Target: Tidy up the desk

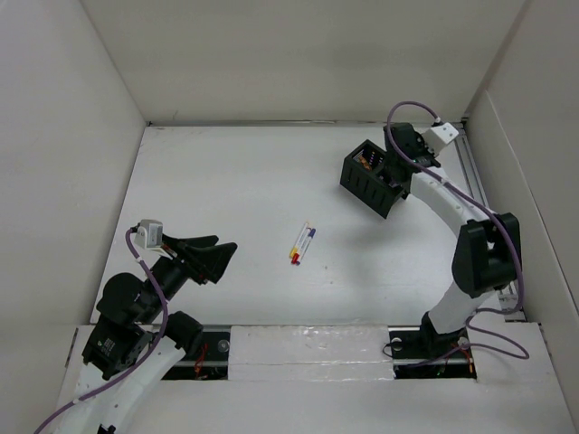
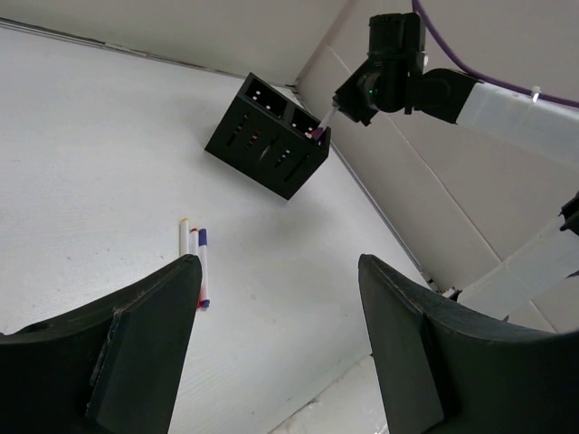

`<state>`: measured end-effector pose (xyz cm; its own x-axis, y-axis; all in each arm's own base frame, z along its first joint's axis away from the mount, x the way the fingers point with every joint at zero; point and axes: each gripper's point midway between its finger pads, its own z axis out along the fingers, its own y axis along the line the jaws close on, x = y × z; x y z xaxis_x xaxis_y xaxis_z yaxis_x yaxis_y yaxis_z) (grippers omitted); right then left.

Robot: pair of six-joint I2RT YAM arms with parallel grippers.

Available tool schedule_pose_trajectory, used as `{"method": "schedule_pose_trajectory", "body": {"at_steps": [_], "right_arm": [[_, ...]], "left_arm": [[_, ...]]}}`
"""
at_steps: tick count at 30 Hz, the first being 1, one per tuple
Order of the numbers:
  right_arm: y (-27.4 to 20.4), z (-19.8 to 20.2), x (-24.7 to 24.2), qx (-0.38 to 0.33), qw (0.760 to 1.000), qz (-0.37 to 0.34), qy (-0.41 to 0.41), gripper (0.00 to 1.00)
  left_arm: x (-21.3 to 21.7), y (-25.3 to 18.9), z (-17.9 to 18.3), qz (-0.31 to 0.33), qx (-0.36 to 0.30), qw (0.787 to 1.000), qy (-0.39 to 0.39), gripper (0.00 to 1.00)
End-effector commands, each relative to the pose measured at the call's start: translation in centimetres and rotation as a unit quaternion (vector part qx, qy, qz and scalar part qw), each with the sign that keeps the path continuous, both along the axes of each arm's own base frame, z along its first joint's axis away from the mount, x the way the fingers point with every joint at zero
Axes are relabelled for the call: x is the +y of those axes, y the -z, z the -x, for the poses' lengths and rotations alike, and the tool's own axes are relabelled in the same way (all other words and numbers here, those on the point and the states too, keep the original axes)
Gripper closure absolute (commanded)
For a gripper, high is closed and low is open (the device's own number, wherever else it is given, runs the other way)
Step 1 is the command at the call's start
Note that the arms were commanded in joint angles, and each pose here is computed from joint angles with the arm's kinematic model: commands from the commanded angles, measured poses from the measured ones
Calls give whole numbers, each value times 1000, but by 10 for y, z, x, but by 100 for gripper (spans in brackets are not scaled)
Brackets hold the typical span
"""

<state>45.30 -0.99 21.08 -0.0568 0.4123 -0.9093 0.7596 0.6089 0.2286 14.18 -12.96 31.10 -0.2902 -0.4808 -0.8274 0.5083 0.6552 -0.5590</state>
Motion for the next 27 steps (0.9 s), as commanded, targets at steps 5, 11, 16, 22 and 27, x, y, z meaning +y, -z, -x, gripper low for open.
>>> {"method": "schedule_pose_trajectory", "body": {"at_steps": [5, 11, 16, 22, 27], "right_arm": [[-21, -17, -10, -17, 999, 39, 33, 100], [-19, -16, -16, -25, 997, 52, 55, 100], [-10, -17, -11, -16, 996, 67, 60, 100], [1, -15, 24, -6, 992, 109, 61, 96], [8, -9, 37, -1, 990, 121, 74, 72]], "left_arm": [[-4, -6, -1, 4, -11, 1000, 7, 34], [-4, -6, -1, 4, -12, 1000, 7, 34], [-4, -7, -2, 6, -14, 1000, 7, 34], [-3, -7, -1, 7, -17, 1000, 7, 34], [-3, -6, -1, 5, -13, 1000, 7, 34]]}}
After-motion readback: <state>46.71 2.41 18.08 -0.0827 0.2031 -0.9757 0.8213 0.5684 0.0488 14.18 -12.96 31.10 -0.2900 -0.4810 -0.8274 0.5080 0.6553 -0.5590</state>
